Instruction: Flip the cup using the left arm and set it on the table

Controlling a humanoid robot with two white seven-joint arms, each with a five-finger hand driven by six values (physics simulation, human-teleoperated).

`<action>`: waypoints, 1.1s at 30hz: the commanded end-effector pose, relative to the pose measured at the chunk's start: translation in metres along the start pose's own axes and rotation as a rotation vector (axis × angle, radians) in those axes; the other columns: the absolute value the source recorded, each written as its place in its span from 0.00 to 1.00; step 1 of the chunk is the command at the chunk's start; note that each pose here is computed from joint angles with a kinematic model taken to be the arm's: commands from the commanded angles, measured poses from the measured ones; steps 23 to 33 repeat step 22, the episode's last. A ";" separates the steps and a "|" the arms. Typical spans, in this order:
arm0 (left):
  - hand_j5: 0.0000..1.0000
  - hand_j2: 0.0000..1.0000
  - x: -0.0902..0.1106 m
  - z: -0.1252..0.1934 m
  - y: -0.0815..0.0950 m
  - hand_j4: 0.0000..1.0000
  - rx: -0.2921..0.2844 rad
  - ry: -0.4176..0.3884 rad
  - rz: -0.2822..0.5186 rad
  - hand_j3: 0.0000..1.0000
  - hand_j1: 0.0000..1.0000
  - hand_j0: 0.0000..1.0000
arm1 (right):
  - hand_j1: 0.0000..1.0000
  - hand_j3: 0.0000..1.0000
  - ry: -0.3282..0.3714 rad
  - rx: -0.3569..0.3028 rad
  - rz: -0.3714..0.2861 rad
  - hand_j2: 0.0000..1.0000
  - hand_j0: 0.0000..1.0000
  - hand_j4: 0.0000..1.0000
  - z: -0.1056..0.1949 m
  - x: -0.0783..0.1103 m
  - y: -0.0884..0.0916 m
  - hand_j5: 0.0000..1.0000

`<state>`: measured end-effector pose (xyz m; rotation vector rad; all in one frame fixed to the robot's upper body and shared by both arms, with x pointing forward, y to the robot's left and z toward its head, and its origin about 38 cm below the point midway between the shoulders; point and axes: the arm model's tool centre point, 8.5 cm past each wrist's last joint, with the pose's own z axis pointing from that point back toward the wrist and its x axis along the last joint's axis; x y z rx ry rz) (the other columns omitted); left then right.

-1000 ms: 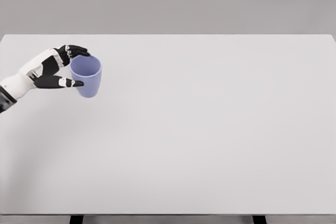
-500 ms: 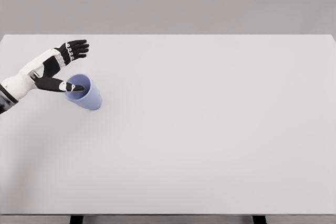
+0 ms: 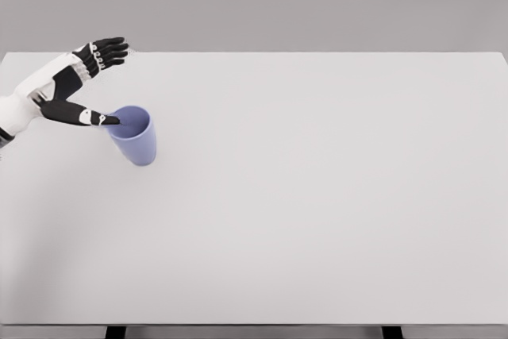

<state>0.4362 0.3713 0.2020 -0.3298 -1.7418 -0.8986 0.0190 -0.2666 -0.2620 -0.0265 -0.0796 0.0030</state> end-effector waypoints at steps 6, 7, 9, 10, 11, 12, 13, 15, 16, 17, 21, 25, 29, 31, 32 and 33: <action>1.00 1.00 0.010 0.044 0.036 1.00 -0.183 0.310 -0.477 1.00 1.00 1.00 | 1.00 1.00 0.000 0.000 0.000 1.00 1.00 1.00 0.000 0.000 0.000 1.00; 1.00 1.00 0.008 0.047 0.039 1.00 -0.185 0.328 -0.490 1.00 1.00 1.00 | 1.00 1.00 0.000 0.000 0.000 1.00 1.00 1.00 0.000 0.000 0.000 1.00; 1.00 1.00 0.002 0.049 0.039 1.00 -0.257 0.415 -0.611 1.00 1.00 1.00 | 1.00 1.00 0.000 0.000 0.000 1.00 1.00 1.00 0.000 0.000 0.000 1.00; 1.00 1.00 0.001 0.048 0.038 1.00 -0.273 0.429 -0.638 1.00 1.00 1.00 | 1.00 1.00 0.000 0.000 0.000 1.00 1.00 1.00 0.000 0.000 0.000 1.00; 1.00 1.00 0.000 0.049 0.038 1.00 -0.276 0.434 -0.640 1.00 1.00 1.00 | 1.00 1.00 0.000 0.000 0.000 1.00 1.00 1.00 0.000 0.000 0.000 1.00; 1.00 1.00 0.000 0.049 0.039 1.00 -0.275 0.438 -0.641 1.00 1.00 1.00 | 1.00 1.00 0.000 0.000 0.000 1.00 1.00 1.00 0.000 0.000 0.000 1.00; 1.00 1.00 -0.001 0.049 0.038 1.00 -0.278 0.442 -0.643 1.00 1.00 1.00 | 1.00 1.00 0.000 0.000 0.000 1.00 1.00 1.00 0.000 0.000 0.000 1.00; 1.00 1.00 -0.002 0.048 0.037 1.00 -0.288 0.451 -0.657 1.00 1.00 1.00 | 1.00 1.00 0.000 0.000 0.000 1.00 1.00 1.00 0.000 0.000 0.000 1.00; 1.00 1.00 -0.003 0.048 0.037 1.00 -0.290 0.453 -0.659 1.00 1.00 1.00 | 1.00 1.00 0.000 0.000 0.000 1.00 1.00 1.00 0.000 0.000 0.000 1.00; 1.00 1.00 -0.004 0.047 0.035 1.00 -0.294 0.453 -0.657 1.00 1.00 1.00 | 1.00 1.00 0.000 0.000 0.000 1.00 1.00 1.00 0.000 0.000 0.000 1.00; 1.00 1.00 -0.005 0.044 0.033 1.00 -0.298 0.448 -0.656 1.00 1.00 1.00 | 1.00 1.00 0.000 0.000 0.000 1.00 1.00 1.00 0.000 0.000 0.000 1.00; 1.00 1.00 -0.006 0.045 0.033 1.00 -0.297 0.450 -0.655 1.00 1.00 1.00 | 1.00 1.00 0.000 0.000 0.000 1.00 1.00 1.00 0.000 0.000 0.000 1.00; 1.00 1.00 -0.006 0.045 0.033 1.00 -0.297 0.450 -0.655 1.00 1.00 1.00 | 1.00 1.00 0.000 0.000 0.000 1.00 1.00 1.00 0.000 0.000 0.000 1.00; 1.00 1.00 -0.006 0.045 0.033 1.00 -0.297 0.450 -0.655 1.00 1.00 1.00 | 1.00 1.00 0.000 0.000 0.000 1.00 1.00 1.00 0.000 0.000 0.000 1.00; 1.00 1.00 -0.006 0.045 0.033 1.00 -0.297 0.450 -0.655 1.00 1.00 1.00 | 1.00 1.00 0.000 0.000 0.000 1.00 1.00 1.00 0.000 0.000 0.000 1.00; 1.00 1.00 -0.006 0.045 0.033 1.00 -0.297 0.450 -0.655 1.00 1.00 1.00 | 1.00 1.00 0.000 0.000 0.000 1.00 1.00 1.00 0.000 0.000 0.000 1.00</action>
